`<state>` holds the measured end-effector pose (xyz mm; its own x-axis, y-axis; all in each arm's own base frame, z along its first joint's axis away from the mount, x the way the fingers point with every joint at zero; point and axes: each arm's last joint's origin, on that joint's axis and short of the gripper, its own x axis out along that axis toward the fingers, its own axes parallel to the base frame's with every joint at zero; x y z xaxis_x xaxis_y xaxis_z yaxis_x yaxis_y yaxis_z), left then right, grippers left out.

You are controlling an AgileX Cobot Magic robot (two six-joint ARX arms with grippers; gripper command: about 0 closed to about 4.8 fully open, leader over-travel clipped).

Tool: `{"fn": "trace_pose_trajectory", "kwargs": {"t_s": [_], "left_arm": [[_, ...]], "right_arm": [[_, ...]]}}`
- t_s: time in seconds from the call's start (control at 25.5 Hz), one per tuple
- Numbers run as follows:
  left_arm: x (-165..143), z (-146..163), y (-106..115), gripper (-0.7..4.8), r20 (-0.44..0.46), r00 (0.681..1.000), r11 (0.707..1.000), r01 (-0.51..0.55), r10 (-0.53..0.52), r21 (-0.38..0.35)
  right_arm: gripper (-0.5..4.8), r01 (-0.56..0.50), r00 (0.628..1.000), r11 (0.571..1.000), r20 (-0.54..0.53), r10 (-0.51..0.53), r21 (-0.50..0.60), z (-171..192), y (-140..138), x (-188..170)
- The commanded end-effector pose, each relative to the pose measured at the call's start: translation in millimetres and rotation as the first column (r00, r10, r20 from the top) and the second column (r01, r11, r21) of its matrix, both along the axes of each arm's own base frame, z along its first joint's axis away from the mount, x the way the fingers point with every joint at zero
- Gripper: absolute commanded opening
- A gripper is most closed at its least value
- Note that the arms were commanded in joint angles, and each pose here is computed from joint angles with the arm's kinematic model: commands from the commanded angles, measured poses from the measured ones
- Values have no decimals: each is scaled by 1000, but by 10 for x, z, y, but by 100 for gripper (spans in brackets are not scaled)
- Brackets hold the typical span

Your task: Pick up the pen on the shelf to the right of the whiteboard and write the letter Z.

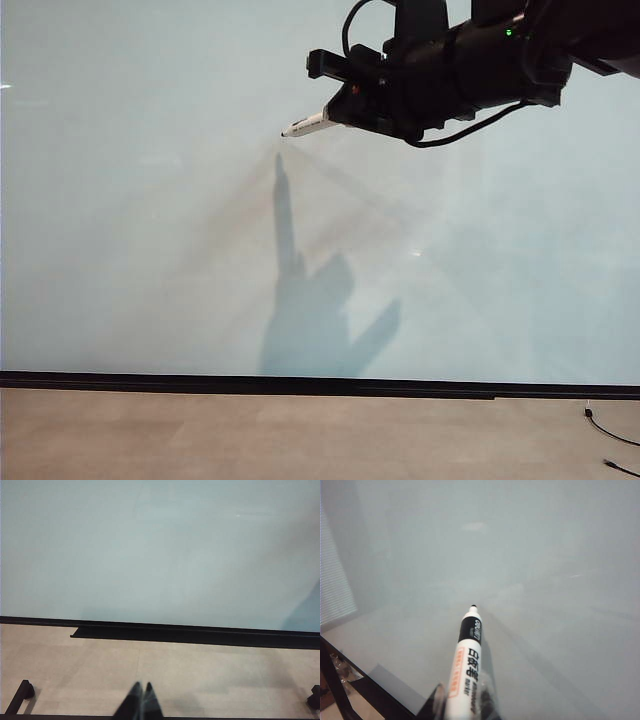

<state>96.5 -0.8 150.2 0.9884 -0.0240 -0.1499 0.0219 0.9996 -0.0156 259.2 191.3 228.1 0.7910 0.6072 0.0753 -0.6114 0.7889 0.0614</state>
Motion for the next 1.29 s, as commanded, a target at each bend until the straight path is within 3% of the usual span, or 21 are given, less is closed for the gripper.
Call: {"fn": "trace_pose_trajectory", "kwargs": {"t_s": [0.04, 0.47, 1.29], "left_arm": [[1, 16, 0, -4, 12, 1000, 1000, 1, -1, 4], [1, 16, 0, -5, 12, 1000, 1000, 1, -1, 4], [1, 16, 0, -5, 12, 1000, 1000, 1, -1, 4]], "right_arm": [[-9, -4, 1000, 1000, 10, 4, 6, 22, 6, -1], [-9, 77, 997, 997, 6, -77, 15, 29, 16, -10], [-9, 128, 991, 991, -21, -129, -24, 112, -109, -44]]}}
